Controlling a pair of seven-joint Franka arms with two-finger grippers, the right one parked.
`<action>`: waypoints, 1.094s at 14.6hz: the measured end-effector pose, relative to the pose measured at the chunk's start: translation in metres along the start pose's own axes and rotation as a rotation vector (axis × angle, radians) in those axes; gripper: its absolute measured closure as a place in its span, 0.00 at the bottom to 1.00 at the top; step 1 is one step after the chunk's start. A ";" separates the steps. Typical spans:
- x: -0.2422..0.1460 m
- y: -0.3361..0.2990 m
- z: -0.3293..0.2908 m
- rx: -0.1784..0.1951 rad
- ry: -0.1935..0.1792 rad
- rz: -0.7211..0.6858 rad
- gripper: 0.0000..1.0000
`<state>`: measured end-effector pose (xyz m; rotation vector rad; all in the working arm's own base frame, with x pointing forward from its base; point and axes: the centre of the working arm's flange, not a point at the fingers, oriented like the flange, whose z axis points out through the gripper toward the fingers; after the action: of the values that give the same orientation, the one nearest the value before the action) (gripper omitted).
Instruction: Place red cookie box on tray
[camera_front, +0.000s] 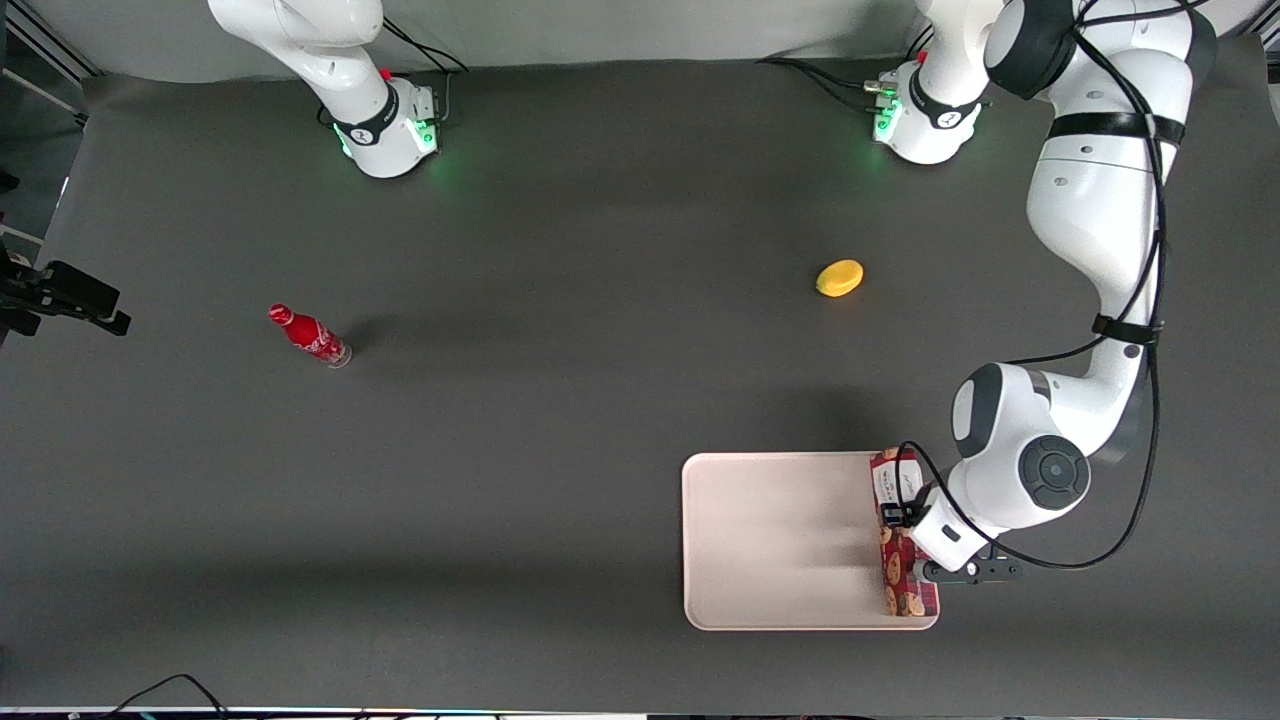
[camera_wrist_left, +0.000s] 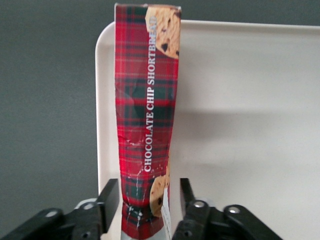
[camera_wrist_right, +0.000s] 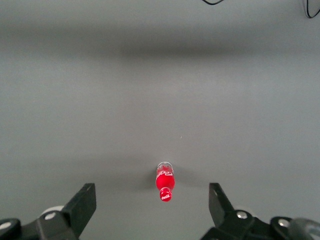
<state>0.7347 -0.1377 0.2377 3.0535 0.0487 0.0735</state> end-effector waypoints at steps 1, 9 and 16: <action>0.002 -0.001 -0.004 -0.001 0.010 -0.004 0.31; -0.009 -0.040 -0.182 0.034 0.025 -0.074 0.00; -0.107 -0.081 -0.318 0.112 -0.041 -0.047 0.00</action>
<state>0.6093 -0.0337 0.5417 3.1622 0.1264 0.0051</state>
